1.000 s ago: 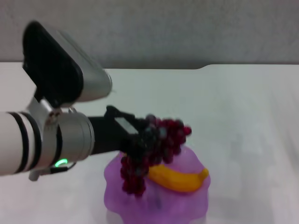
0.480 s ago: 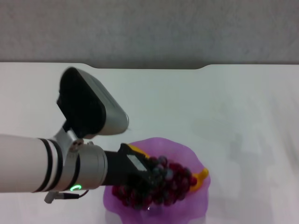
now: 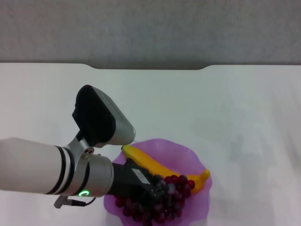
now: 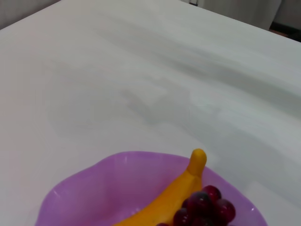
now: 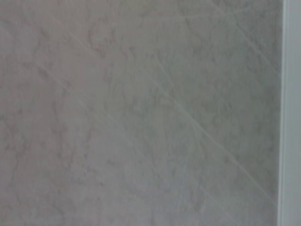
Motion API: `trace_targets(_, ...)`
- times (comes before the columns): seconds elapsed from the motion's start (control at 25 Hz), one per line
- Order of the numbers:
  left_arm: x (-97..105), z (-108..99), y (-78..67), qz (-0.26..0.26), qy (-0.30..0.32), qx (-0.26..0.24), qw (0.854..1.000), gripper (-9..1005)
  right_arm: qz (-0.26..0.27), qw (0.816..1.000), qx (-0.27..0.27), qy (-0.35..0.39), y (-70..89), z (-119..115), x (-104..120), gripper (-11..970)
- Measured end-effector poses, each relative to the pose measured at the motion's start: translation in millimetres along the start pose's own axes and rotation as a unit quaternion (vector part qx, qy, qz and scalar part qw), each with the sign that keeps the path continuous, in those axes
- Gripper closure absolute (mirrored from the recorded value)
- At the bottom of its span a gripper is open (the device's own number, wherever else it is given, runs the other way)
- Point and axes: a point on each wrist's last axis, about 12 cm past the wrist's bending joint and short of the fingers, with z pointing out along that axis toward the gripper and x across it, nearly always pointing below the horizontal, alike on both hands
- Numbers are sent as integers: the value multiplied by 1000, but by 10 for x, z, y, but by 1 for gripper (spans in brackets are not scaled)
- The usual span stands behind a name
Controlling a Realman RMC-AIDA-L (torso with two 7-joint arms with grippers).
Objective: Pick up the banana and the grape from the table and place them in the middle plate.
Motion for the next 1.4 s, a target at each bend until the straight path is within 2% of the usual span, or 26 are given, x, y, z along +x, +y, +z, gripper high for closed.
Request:
trace_targets(0.24,-38,15,-88,30,2,8,1000,787,0,1000,0,0,1,1,3,335)
trace_targets(0.56,-68,-97,-58,49,-37,-23,998,774,-1,1000,2,3,-16,-1,19,335)
trace_targets(0.92,-96,-152,7,52,-40,-39,997,402,-1,1000,1,4,-11,-2,23,336)
trace_targets(1.08,-155,-242,107,79,-55,-93,991,302,-2,1000,0,3,-1,-2,22,336)
trace_targets(1.16,-186,-293,211,97,-71,-147,982,263,-2,1000,-1,3,8,5,15,336)
trace_targets(1.32,-224,-362,418,132,-108,-244,955,248,-2,1000,-3,2,22,17,7,337)
trace_targets(1.4,-207,-367,543,156,-125,-295,934,251,-2,1000,-4,1,26,21,3,337)
